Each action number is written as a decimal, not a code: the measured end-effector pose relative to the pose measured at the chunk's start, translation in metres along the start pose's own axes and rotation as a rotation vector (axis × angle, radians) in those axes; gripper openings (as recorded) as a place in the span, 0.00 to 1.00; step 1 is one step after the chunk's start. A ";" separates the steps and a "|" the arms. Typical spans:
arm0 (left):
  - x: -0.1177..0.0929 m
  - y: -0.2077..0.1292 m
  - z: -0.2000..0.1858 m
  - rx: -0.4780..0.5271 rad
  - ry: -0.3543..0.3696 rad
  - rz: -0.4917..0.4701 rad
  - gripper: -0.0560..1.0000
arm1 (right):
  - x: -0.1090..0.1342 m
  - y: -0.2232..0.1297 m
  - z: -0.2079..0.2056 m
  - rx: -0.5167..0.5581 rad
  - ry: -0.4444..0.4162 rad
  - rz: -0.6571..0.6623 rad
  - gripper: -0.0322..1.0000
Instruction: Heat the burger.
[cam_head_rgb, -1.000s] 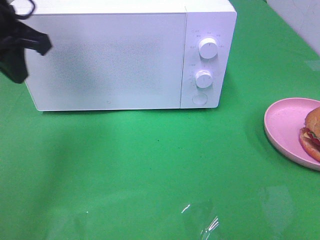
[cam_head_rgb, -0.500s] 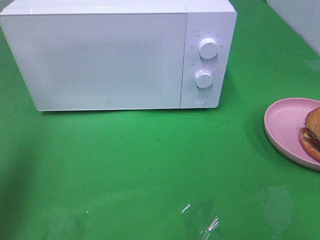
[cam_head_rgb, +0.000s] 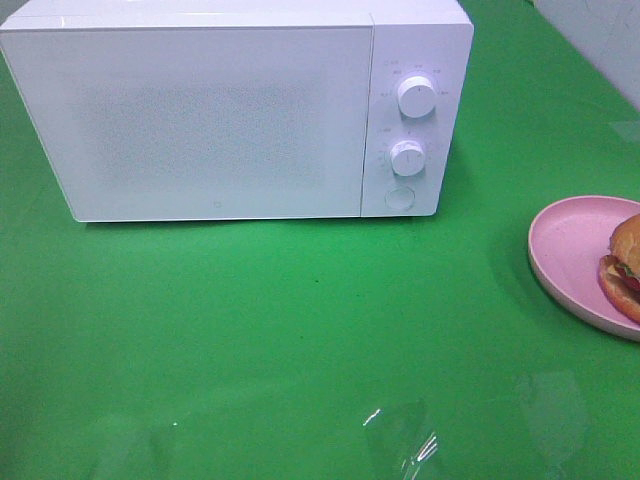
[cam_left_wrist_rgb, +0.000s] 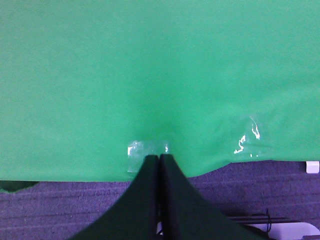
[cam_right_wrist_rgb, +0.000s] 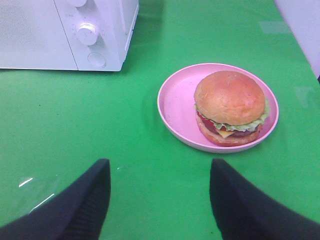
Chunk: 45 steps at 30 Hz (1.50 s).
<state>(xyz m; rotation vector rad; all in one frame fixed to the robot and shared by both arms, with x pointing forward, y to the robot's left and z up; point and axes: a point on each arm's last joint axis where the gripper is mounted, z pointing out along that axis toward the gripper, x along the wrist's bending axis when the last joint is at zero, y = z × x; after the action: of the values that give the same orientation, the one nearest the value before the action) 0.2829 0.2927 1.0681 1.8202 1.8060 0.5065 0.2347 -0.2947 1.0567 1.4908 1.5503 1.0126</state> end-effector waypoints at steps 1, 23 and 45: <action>0.000 -0.008 -0.002 -0.027 -0.002 0.007 0.05 | 0.000 0.000 0.000 0.000 0.000 0.000 0.57; 0.000 -0.044 -0.015 -0.423 -0.012 0.159 0.05 | 0.000 0.000 0.000 0.000 0.000 0.000 0.57; 0.001 -0.044 -0.016 -0.428 0.004 0.151 0.05 | 0.000 0.000 0.000 0.000 0.000 0.000 0.57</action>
<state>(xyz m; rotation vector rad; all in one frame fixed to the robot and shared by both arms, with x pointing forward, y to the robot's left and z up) 0.2387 0.2938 1.0542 1.6572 1.4297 0.8791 0.2347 -0.2947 1.0567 1.4908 1.5503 1.0126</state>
